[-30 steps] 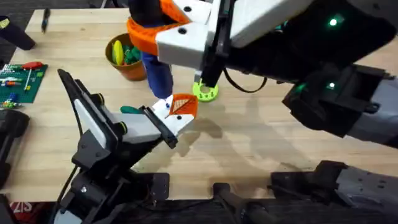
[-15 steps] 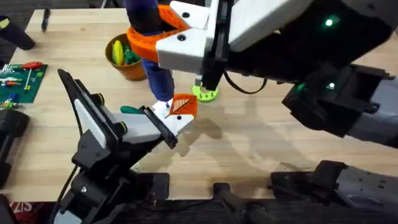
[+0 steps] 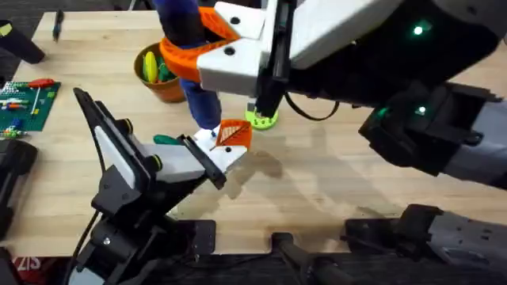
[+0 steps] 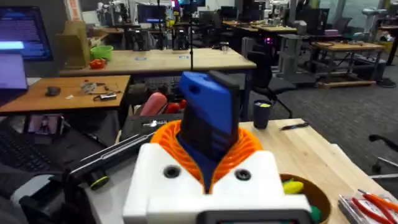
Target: Pick up the gripper from the table and insert it into the empty holder that is missing its gripper. Then pick up a screw, insert it into the mounting hole, and use the screwdriver to tighten it. Finally, clean up the table by picking up the vegetable and placing it into the bucket.
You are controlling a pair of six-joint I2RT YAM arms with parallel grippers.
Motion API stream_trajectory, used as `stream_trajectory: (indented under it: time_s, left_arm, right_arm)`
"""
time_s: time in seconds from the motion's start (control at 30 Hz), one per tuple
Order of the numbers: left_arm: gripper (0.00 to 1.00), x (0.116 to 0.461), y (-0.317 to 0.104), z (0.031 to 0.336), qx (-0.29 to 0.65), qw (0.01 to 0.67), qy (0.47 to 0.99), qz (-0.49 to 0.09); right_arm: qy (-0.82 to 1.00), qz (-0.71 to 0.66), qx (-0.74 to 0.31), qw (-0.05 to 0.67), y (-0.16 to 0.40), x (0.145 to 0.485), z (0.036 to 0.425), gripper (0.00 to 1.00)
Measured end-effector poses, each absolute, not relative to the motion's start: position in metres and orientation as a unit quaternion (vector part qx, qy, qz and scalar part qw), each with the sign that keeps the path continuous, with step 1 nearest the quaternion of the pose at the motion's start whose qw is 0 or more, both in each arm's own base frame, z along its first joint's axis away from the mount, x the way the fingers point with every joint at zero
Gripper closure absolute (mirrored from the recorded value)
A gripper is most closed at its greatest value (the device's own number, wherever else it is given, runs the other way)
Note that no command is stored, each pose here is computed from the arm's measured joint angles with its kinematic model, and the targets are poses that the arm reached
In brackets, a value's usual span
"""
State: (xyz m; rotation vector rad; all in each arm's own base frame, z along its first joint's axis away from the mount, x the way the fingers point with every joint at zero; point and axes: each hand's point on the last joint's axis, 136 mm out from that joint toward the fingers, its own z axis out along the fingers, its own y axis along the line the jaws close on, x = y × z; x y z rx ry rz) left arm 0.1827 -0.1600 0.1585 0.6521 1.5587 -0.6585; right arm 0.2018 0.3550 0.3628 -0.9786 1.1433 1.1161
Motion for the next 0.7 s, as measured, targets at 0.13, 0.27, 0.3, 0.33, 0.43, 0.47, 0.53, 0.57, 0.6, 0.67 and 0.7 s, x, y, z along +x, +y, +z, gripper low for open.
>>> stream_trajectory:
  time_s: [0.13, 0.27, 0.3, 0.33, 0.43, 0.47, 0.53, 0.57, 0.6, 0.67, 0.7]
  left_arm:
    - [0.992, 0.1827, -0.16, 0.1585, 0.283, 0.616, 0.677, -0.286]
    - [0.992, 0.1827, -0.16, 0.1586, 0.283, 0.616, 0.677, -0.286]
    - [0.992, 0.1828, -0.16, 0.1585, 0.283, 0.616, 0.677, -0.286]
    - [0.992, 0.1827, -0.16, 0.1586, 0.283, 0.616, 0.677, -0.286]
    - [0.992, 0.1827, -0.16, 0.1586, 0.283, 0.616, 0.677, -0.286]
    - [0.992, 0.1827, -0.1601, 0.1586, 0.283, 0.616, 0.677, -0.286]
    - [0.992, 0.1827, -0.16, 0.1586, 0.283, 0.616, 0.677, -0.286]
    - [0.992, 0.1827, -0.16, 0.1586, 0.283, 0.617, 0.677, -0.286]
    - [0.992, 0.1827, -0.16, 0.1586, 0.283, 0.616, 0.677, -0.286]
    - [0.992, 0.1828, -0.16, 0.1585, 0.283, 0.616, 0.677, -0.286]
    - [0.992, 0.1828, -0.16, 0.1585, 0.283, 0.616, 0.677, -0.286]
  right_arm:
    - [0.491, 0.482, -0.423, 0.589, 0.3566, 0.1991, 0.3621, 0.97]
    - [0.491, 0.483, -0.424, 0.589, 0.3568, 0.1988, 0.3619, 0.97]
    - [0.491, 0.483, -0.424, 0.589, 0.3568, 0.1988, 0.362, 0.97]
    - [0.491, 0.483, -0.424, 0.589, 0.3568, 0.1988, 0.362, 0.97]
    - [0.491, 0.483, -0.424, 0.589, 0.3568, 0.1988, 0.3619, 0.97]
    - [0.491, 0.483, -0.424, 0.589, 0.3568, 0.1988, 0.3618, 0.97]
    - [0.491, 0.483, -0.424, 0.589, 0.3568, 0.1989, 0.3617, 0.97]
    - [0.492, 0.482, -0.424, 0.588, 0.3569, 0.1989, 0.3613, 0.97]
    - [0.493, 0.482, -0.425, 0.587, 0.357, 0.199, 0.3605, 0.97]
    - [0.495, 0.478, -0.428, 0.586, 0.3574, 0.1993, 0.3578, 0.97]
    - [0.495, 0.476, -0.429, 0.586, 0.3574, 0.1994, 0.3572, 0.97]
